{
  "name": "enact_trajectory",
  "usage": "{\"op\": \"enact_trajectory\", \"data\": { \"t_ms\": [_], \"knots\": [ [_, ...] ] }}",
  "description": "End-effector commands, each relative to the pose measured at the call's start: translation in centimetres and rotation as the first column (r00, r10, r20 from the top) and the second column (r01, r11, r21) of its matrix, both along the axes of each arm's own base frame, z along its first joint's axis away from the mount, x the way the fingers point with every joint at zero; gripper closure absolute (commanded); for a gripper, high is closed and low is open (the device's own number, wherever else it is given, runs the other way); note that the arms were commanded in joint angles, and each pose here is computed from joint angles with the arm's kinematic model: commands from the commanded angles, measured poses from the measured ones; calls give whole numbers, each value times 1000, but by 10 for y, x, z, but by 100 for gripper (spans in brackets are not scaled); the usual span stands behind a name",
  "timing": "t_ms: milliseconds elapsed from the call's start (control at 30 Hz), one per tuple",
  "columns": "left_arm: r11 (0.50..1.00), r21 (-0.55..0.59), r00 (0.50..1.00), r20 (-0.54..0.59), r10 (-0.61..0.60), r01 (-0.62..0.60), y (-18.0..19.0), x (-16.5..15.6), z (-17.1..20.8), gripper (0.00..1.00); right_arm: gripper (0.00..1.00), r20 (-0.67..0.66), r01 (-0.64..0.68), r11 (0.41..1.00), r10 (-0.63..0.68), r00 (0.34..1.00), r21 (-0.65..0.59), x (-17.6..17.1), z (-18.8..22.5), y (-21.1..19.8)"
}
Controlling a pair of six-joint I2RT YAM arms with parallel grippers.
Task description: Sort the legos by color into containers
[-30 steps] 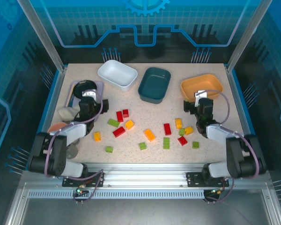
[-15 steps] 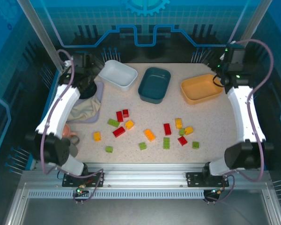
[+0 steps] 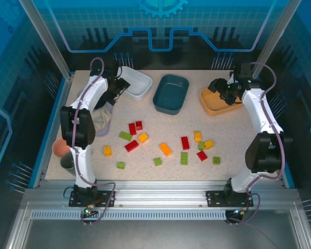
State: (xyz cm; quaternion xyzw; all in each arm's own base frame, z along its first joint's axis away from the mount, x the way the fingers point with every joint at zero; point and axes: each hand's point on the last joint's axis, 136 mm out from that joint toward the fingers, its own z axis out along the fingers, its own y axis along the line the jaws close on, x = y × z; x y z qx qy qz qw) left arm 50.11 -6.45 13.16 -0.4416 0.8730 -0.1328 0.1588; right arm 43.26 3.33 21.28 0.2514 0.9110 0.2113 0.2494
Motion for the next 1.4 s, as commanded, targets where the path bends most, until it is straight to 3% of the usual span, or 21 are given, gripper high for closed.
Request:
{"op": "enact_trajectory", "data": {
  "t_ms": [0, 400, 600, 867, 967, 1100, 1367],
  "knots": [
    [999, -18, 999, -29, -33, 33, -4, 14, -17, 19, 28, -33, -42, 998, 44, 999, 55, 3, -5, 13],
    [996, 8, 996, 9, -84, 84, -3, 58, -52, 37, 30, -76, -92, 994, 95, 993, 51, 13, -21, 23],
    [993, 5, 993, 17, -117, 117, -7, 68, -63, 62, 33, -91, -118, 992, 121, 988, 41, 16, -24, 26],
    [980, 58, 982, -6, -189, 189, -6, 53, -52, 100, 33, -108, -127, 991, 121, 987, -42, 20, -25, 12],
    [964, 92, 969, -8, -249, 248, -6, 43, -42, 100, 33, -118, -98, 993, 89, 989, -71, 24, -28, 1],
    [904, 155, 917, -30, -399, 398, -16, 29, -35, 100, 33, -128, -38, 996, 28, 991, -82, 37, -37, -10],
    [802, 237, 835, -98, -541, 548, -15, 17, -35, 100, 35, -125, 102, 994, -107, 986, -41, 91, -63, -28]
  ]
}}
